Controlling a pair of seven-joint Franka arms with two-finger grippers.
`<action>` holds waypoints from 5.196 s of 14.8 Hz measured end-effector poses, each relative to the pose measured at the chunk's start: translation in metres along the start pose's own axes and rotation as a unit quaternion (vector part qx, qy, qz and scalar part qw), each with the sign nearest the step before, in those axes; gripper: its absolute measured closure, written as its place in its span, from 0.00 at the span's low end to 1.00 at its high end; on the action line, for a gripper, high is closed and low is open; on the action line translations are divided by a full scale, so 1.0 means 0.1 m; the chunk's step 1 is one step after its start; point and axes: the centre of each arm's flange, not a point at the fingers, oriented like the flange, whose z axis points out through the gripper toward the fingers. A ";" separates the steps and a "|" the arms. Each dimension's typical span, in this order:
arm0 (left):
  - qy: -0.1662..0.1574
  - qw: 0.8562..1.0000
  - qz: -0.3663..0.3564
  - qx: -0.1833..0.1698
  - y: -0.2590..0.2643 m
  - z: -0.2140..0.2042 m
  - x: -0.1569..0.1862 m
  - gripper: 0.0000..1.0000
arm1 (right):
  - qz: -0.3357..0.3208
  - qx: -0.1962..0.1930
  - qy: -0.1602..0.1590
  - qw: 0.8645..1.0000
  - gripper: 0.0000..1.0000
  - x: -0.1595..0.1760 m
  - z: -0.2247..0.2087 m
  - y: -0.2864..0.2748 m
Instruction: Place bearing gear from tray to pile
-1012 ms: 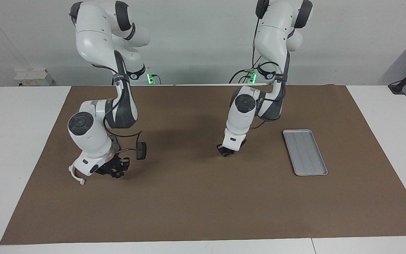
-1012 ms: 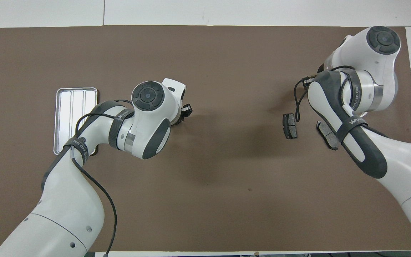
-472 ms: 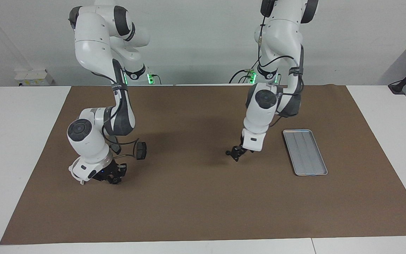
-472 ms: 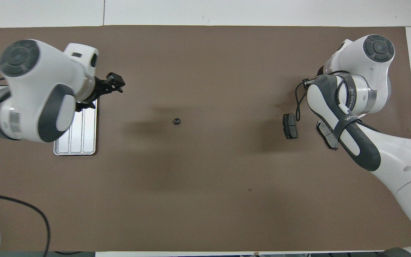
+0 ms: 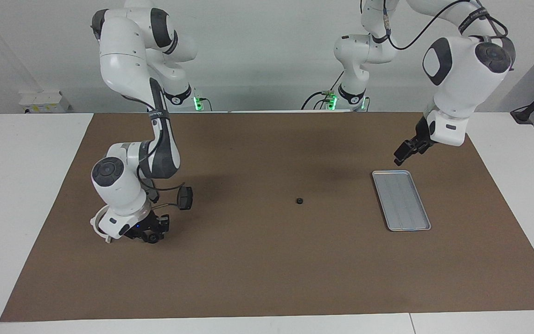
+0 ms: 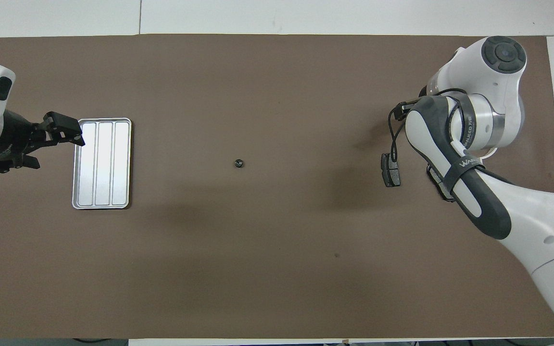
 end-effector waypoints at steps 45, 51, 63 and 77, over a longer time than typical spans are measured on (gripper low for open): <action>-0.008 0.993 0.115 0.002 -0.27 -0.37 0.04 0.00 | 0.301 -0.002 0.011 0.954 0.69 -0.51 0.48 -4.42; -0.008 0.993 0.115 0.002 -0.27 -0.37 0.03 0.00 | 0.301 -0.001 0.012 0.954 0.77 -0.51 0.48 -4.41; -0.011 0.993 0.119 0.003 -0.23 -0.35 0.01 0.00 | 0.158 -0.045 -0.017 0.986 0.77 0.00 -1.12 -2.40; -0.012 0.993 0.119 0.003 -0.23 -0.35 0.01 0.00 | 0.038 -0.027 0.021 0.999 0.77 0.09 0.30 -0.37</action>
